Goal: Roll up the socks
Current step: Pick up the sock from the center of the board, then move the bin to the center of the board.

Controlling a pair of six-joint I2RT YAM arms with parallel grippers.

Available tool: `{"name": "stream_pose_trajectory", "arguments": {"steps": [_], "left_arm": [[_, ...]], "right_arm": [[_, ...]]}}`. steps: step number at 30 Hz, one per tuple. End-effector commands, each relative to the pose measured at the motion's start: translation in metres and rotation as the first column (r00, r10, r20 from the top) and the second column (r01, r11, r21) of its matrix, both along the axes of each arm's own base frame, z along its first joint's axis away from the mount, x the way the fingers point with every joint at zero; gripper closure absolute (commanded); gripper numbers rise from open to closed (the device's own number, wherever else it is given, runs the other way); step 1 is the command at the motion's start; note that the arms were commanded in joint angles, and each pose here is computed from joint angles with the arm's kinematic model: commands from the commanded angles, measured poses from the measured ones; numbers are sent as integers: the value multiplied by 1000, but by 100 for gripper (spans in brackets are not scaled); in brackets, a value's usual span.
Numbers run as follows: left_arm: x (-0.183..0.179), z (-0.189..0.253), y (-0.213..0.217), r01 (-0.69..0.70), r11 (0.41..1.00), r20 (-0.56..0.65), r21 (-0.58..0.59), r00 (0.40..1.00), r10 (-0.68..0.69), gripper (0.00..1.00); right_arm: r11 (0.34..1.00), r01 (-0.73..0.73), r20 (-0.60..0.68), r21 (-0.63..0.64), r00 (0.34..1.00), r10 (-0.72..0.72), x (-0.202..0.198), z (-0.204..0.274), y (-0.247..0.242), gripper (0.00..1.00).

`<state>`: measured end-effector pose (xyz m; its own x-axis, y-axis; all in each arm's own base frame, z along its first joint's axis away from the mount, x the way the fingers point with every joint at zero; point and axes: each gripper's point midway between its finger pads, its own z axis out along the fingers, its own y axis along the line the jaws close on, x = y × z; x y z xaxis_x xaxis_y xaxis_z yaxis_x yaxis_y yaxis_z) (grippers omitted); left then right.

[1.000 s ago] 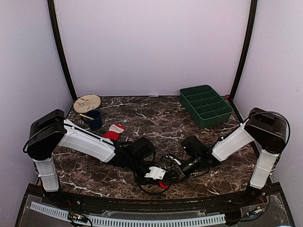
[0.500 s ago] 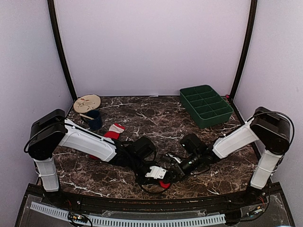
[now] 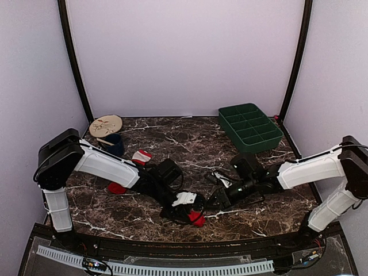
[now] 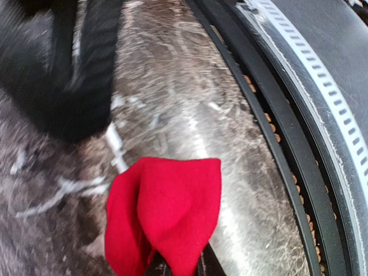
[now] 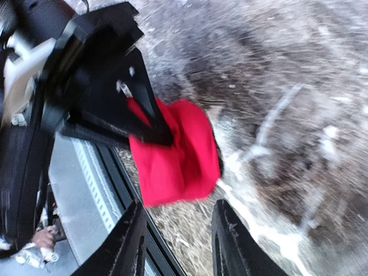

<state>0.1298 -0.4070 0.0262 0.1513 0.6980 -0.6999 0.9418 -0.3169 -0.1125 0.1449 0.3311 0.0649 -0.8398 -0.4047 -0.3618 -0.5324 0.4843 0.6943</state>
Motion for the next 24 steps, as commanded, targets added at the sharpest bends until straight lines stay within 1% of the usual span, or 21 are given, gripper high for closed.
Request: {"name": "stream_pose_trajectory", "arguments": {"steps": [1,5,8,10,14,19,24], "left_arm": [[9,14,11,-94,995,-149,17,984,96,100],[30,39,-1,-157,987,-162,-27,975,151,100],[41,60,-11,-179,981,-198,-72,967,162,100],[53,74,-17,-207,973,-202,-101,962,183,100],[83,101,-24,-280,947,-220,-161,945,242,100],[132,135,-26,-384,894,-225,-230,915,335,100],[176,158,-32,-462,847,-201,-264,885,420,100]], "right_arm": [[988,139,116,-63,985,-131,25,7,-19,64],[948,298,261,-108,929,-262,55,31,-38,64],[898,419,375,-133,860,-346,80,54,-55,63],[846,510,445,-155,801,-401,98,69,-71,63],[703,690,550,-173,660,-512,136,95,-109,64],[523,837,644,-162,491,-586,169,121,-157,66],[356,920,665,-165,370,-648,199,124,-199,69]]}}
